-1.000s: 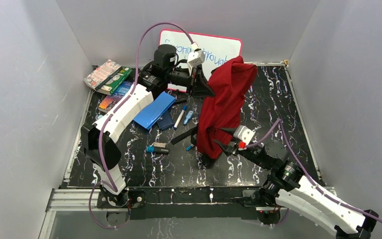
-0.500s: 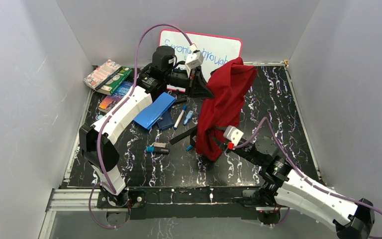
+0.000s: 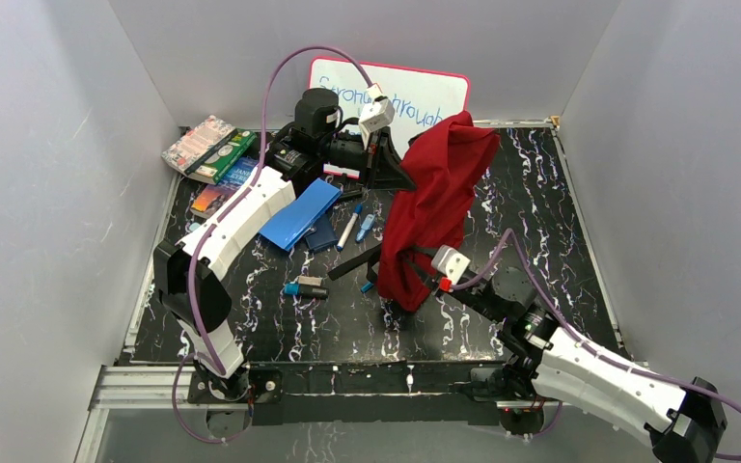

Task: Pack the student bag
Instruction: Unzip the student bag at the center of the board.

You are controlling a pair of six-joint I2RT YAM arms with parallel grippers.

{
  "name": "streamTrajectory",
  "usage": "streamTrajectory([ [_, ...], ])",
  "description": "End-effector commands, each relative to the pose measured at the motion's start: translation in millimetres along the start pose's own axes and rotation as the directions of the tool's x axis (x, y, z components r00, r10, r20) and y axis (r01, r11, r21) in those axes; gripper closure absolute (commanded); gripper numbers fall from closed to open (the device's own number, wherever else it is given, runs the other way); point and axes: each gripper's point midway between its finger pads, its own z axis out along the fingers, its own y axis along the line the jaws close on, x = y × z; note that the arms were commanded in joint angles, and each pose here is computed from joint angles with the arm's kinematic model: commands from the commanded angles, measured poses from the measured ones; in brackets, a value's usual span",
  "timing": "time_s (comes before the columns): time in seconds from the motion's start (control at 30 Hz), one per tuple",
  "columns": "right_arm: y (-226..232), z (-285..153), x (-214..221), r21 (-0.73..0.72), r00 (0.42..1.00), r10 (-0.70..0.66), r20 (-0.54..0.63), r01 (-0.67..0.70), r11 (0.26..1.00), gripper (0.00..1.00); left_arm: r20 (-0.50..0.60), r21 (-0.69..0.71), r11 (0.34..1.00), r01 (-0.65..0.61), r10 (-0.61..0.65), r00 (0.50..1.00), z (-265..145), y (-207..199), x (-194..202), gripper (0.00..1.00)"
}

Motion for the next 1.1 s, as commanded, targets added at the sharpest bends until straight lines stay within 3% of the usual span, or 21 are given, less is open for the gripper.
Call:
streamTrajectory([
  [0.0,-7,6,-21,0.021,0.997,-0.007,0.083,0.005,1.000,0.61,0.060,0.056,0.988,-0.143,0.140,0.988,-8,-35,-39,1.00],
  [0.63,-14,17,-28,0.048,0.994,-0.005,0.107,0.000,0.999,0.64,0.070,0.063,0.987,-0.146,0.142,0.987,-8,-35,-39,1.00],
  [0.97,-14,17,-29,0.045,0.996,0.000,0.094,-0.005,0.999,0.80,0.073,0.065,0.987,-0.150,0.145,0.987,-9,-39,-39,1.00],
  [1.07,-16,14,-32,0.053,0.996,0.016,0.091,-0.021,0.998,0.99,0.073,0.065,0.987,-0.149,0.145,0.987,-9,-39,-38,1.00],
])
